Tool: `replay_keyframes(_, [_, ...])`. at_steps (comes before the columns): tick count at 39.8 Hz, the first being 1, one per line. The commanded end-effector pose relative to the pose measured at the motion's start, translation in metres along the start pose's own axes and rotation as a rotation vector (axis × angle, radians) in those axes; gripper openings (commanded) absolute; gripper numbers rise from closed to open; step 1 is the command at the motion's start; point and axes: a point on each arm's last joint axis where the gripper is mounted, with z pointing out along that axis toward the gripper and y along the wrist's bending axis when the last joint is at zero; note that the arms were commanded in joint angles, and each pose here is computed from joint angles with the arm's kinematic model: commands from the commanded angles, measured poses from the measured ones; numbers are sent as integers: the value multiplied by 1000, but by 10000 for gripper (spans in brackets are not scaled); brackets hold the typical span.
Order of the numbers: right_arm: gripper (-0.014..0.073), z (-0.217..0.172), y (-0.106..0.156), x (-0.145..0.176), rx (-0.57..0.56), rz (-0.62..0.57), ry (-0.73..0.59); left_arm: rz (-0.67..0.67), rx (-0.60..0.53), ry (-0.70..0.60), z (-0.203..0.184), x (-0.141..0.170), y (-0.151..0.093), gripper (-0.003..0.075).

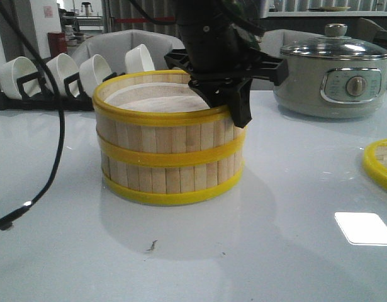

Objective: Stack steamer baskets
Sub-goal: 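Move the held basket over the middle basket and lower it on top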

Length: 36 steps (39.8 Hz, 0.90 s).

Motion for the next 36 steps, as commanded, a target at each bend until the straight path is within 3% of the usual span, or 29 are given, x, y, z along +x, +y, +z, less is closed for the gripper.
replay_keyframes(1, [414,-8,3,-18,-16,-5,-120,26,-9,-154,-36,-18,-5,99])
replay_keyframes(19, [414,-8,3,-18,-16,-5,-119,11,-21,-169,-37,-19,-3,111])
replay_keyframes(23, [414,-8,3,-18,-16,-5,-119,13,-25,-178,-37,-20,-2,209])
replay_keyframes(30, [414,-8,3,-18,-16,-5,-119,17,-31,-191,-37,-21,-2,445])
replay_keyframes(36, [414,-8,3,-18,-16,-5,-119,17,-32,-192,-37,-21,-2,477])
